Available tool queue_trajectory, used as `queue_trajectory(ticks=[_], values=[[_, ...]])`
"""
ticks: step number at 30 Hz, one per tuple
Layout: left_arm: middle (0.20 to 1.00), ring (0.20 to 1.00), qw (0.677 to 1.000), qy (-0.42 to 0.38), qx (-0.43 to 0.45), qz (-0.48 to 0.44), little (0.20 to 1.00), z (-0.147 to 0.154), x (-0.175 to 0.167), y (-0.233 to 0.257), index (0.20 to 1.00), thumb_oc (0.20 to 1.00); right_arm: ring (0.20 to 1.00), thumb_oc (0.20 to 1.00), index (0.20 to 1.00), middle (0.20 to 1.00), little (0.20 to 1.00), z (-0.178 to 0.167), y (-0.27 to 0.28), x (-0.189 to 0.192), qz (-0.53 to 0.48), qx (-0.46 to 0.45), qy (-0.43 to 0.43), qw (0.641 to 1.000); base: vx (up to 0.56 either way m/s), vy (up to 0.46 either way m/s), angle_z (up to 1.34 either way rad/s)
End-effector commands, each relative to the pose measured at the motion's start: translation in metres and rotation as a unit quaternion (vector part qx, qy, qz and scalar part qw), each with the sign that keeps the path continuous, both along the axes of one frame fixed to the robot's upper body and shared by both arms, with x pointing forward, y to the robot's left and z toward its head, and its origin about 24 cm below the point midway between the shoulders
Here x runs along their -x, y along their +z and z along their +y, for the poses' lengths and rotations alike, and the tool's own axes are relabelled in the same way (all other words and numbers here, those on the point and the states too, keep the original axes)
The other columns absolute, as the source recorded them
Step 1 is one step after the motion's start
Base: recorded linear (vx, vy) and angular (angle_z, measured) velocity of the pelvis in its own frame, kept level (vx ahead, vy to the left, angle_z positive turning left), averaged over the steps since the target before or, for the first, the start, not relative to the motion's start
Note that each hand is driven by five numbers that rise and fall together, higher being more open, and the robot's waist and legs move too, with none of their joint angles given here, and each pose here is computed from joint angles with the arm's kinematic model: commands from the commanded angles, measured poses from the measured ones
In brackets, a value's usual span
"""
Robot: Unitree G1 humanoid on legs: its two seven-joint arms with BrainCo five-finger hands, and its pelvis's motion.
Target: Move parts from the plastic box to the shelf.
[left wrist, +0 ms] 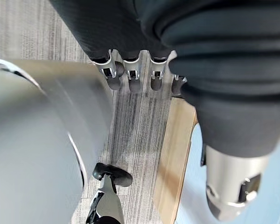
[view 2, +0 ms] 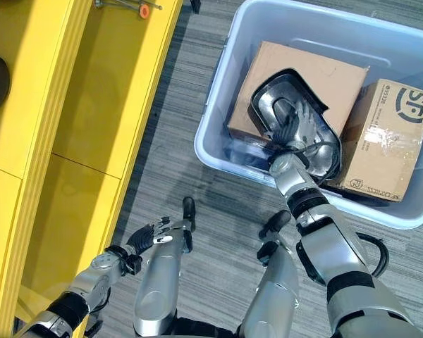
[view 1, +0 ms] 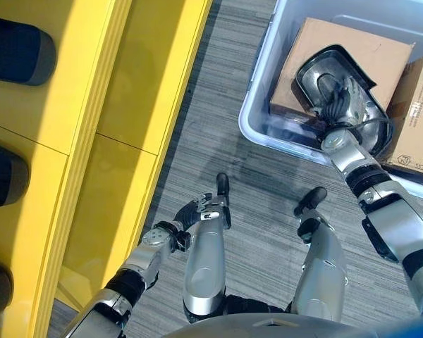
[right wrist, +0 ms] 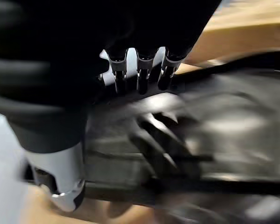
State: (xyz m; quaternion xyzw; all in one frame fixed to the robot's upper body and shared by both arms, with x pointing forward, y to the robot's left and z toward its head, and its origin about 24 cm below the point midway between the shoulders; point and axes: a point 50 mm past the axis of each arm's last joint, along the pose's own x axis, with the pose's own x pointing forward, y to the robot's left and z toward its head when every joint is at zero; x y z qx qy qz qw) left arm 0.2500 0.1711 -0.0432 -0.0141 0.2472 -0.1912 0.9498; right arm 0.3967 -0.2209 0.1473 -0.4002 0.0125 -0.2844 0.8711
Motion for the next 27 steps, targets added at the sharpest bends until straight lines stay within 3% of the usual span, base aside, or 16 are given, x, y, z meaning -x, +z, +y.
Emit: queue_trajectory(ticks=[1,6,8,14,20,24,27], values=[[1.000,1.000,1.000,-0.016,0.003,0.021,1.000,-0.011,0.012,-0.008,1.000,1.000,1.000,1.000,1.000,1.000,1.000,-0.019,0.007,0.003,-0.028,-0.051,-0.083,0.995,0.00,0.000,0.00],[1.000,1.000,1.000,-0.016,0.000,0.026,1.000,-0.019,0.010,-0.009,1.000,1.000,1.000,1.000,1.000,1.000,1.000,-0.030,0.005,0.003,-0.007,-0.095,-0.119,0.988,0.01,0.009,0.07],[1.000,1.000,0.999,-0.017,0.000,0.029,1.000,-0.021,0.012,-0.011,1.000,1.000,1.000,1.000,1.000,1.000,1.000,-0.026,-0.003,0.000,0.032,-0.113,-0.074,0.990,0.08,0.003,0.02],[1.000,1.000,0.999,-0.019,-0.003,0.028,1.000,-0.019,0.010,-0.008,1.000,1.000,1.000,1.000,1.000,1.000,1.000,-0.017,0.028,-0.010,0.016,-0.012,-0.012,1.000,0.02,-0.002,0.02],[1.000,1.000,0.999,-0.029,-0.013,0.033,1.000,-0.013,0.013,-0.010,1.000,1.000,1.000,1.000,1.000,1.000,1.000,-0.003,0.078,-0.018,-0.005,0.190,0.012,0.982,0.01,-0.016,0.05],[1.000,1.000,0.999,-0.035,-0.015,0.028,1.000,-0.008,0.017,-0.011,1.000,1.000,1.000,1.000,1.000,1.000,1.000,-0.004,0.098,-0.018,0.018,0.348,0.004,0.937,0.00,-0.033,0.08],[1.000,1.000,0.998,-0.044,-0.026,0.026,1.000,0.007,0.023,-0.012,1.000,1.000,1.000,1.000,1.000,1.000,1.000,-0.004,0.115,-0.018,0.040,0.498,0.009,0.866,-0.01,-0.075,0.15]])
